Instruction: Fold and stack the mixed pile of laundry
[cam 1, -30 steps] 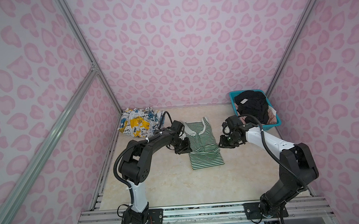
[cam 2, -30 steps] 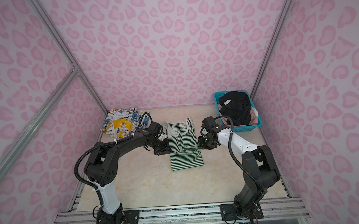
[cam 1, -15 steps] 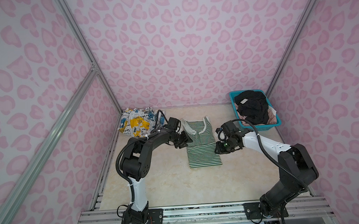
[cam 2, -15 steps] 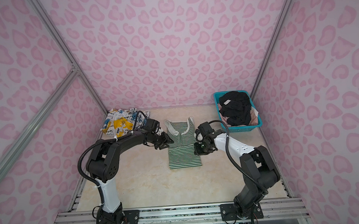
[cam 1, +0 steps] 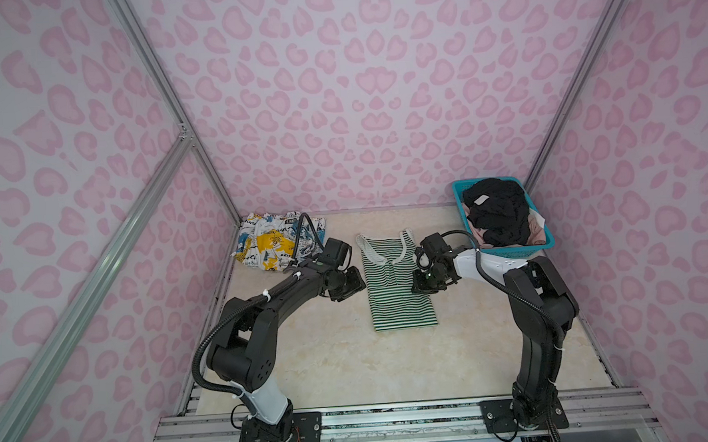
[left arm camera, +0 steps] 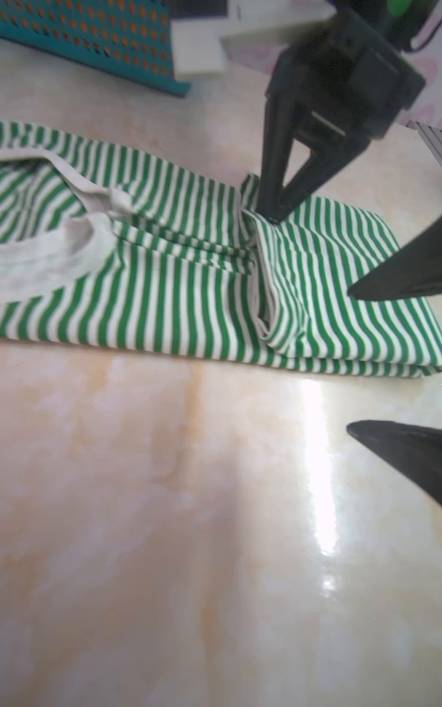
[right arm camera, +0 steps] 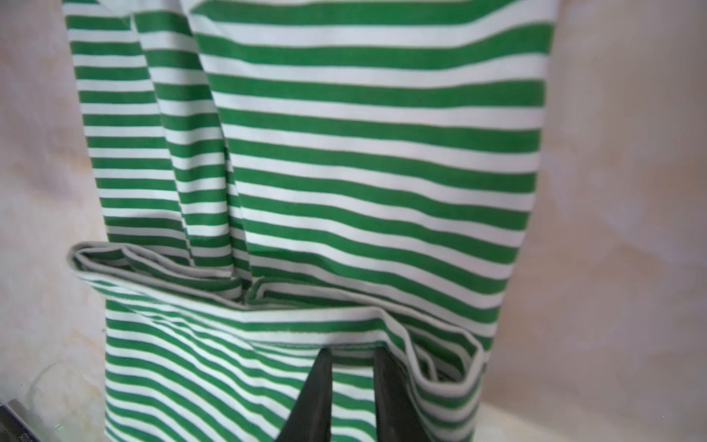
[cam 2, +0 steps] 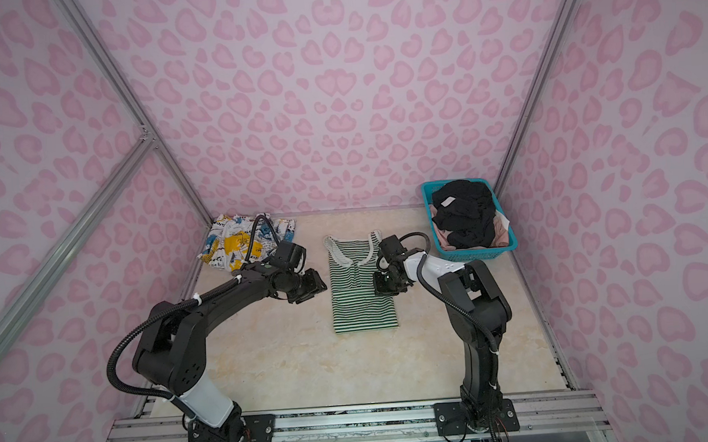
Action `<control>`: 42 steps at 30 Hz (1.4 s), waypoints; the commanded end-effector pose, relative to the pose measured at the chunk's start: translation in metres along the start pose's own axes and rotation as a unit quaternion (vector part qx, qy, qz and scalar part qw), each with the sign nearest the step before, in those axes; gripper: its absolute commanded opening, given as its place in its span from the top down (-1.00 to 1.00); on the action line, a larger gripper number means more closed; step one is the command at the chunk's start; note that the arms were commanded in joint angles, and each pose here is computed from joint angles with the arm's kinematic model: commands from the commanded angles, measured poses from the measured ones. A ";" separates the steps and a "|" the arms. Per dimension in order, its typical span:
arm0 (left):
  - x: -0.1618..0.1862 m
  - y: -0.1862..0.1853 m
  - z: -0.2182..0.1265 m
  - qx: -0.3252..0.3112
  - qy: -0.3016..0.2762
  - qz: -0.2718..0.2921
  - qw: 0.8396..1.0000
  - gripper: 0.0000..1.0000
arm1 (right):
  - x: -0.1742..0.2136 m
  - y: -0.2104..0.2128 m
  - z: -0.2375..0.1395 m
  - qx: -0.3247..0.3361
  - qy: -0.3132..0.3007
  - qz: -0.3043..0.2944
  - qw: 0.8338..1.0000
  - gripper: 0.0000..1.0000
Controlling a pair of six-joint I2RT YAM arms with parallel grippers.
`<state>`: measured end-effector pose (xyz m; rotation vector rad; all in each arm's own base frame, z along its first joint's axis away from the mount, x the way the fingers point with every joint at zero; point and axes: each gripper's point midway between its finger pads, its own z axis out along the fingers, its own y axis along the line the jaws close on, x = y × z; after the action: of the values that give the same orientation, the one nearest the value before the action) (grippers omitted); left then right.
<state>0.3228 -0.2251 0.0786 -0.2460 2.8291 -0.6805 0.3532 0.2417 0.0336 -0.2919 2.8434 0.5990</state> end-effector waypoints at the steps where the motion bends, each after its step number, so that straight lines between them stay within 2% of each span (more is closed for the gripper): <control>1: 0.022 0.002 -0.002 -0.011 0.008 0.029 0.999 -0.08 | 0.007 0.000 -0.015 0.008 0.000 -0.009 1.000 0.40; 6: 0.056 -0.011 -0.001 -0.008 0.015 0.066 0.998 -0.24 | 0.023 0.000 -0.059 0.022 -0.024 -0.029 0.999 0.12; 9: 0.072 -0.010 0.005 -0.009 0.017 0.070 0.997 -0.32 | 0.045 -0.009 -0.069 0.031 -0.005 -0.020 0.999 0.00; 16: 0.089 0.008 0.026 -0.010 0.017 0.049 0.999 -0.29 | 0.103 -0.019 -0.053 0.007 0.059 0.004 0.998 -0.07; 21: 0.094 0.002 0.035 0.011 0.028 0.051 0.998 -0.19 | 0.115 -0.018 -0.041 -0.026 0.062 0.022 0.997 -0.07; 25: 0.095 0.004 0.042 0.003 0.036 0.047 0.998 -0.05 | 0.114 -0.024 -0.032 -0.037 0.059 0.048 0.996 0.01; 28: 0.097 0.008 0.048 -0.004 0.043 0.035 0.998 0.15 | 0.114 -0.030 -0.027 -0.035 0.059 0.061 0.996 0.08; 42: 0.119 0.025 0.058 -0.025 0.061 -0.012 0.998 0.56 | 0.137 -0.045 -0.015 -0.021 0.079 0.092 0.992 0.53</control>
<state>0.2382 -0.2714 0.0161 -0.1849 2.8726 -0.7827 0.2490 0.1964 0.0179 -0.1536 2.9216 0.8547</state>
